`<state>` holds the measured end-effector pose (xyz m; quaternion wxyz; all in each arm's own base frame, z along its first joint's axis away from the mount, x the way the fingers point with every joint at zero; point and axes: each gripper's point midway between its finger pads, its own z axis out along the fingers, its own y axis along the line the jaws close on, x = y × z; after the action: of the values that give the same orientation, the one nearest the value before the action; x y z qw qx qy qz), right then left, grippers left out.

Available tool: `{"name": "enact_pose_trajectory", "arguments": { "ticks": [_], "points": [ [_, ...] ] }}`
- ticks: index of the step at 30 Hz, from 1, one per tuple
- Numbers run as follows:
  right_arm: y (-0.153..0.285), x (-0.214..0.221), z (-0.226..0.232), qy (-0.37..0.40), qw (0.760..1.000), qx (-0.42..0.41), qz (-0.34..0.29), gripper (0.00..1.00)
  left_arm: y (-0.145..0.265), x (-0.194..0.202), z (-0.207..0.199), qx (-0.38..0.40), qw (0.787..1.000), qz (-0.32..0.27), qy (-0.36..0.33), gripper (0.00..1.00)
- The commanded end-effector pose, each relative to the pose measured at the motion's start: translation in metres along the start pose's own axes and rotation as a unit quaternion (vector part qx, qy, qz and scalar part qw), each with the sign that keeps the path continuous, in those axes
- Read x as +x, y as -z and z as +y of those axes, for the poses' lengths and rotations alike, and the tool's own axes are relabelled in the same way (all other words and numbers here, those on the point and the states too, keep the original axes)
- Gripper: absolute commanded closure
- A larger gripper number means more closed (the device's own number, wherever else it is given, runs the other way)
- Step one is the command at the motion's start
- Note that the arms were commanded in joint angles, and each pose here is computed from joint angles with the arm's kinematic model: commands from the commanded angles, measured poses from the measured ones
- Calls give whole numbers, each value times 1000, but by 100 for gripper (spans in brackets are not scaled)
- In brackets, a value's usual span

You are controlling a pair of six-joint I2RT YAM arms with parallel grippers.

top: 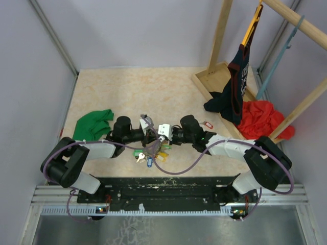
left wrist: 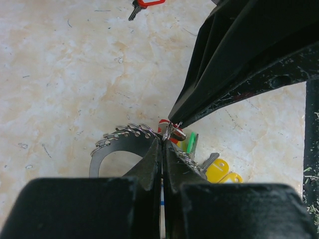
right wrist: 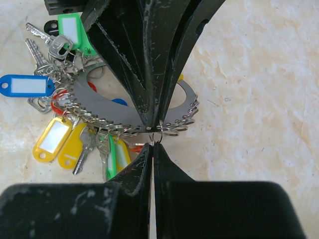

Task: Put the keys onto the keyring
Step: Insert the key onto the keyring.

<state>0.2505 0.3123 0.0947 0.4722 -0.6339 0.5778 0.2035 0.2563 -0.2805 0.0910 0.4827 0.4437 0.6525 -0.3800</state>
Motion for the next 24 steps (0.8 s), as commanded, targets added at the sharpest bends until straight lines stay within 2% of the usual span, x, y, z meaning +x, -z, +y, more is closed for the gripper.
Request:
{"name": "enact_pose_trajectory", "arguments": {
  "ticks": [1,13,24],
  "points": [
    [2,-12,1,20,1000,10,-16,100,-2,-30,9,-14,999,-38,-1,100],
    [1,-3,0,24,999,35,-5,100,7,-40,16,-45,996,-68,41,100],
    [8,-23,-13,28,997,63,-35,100,23,-56,12,-81,975,-165,124,100]
  ]
}}
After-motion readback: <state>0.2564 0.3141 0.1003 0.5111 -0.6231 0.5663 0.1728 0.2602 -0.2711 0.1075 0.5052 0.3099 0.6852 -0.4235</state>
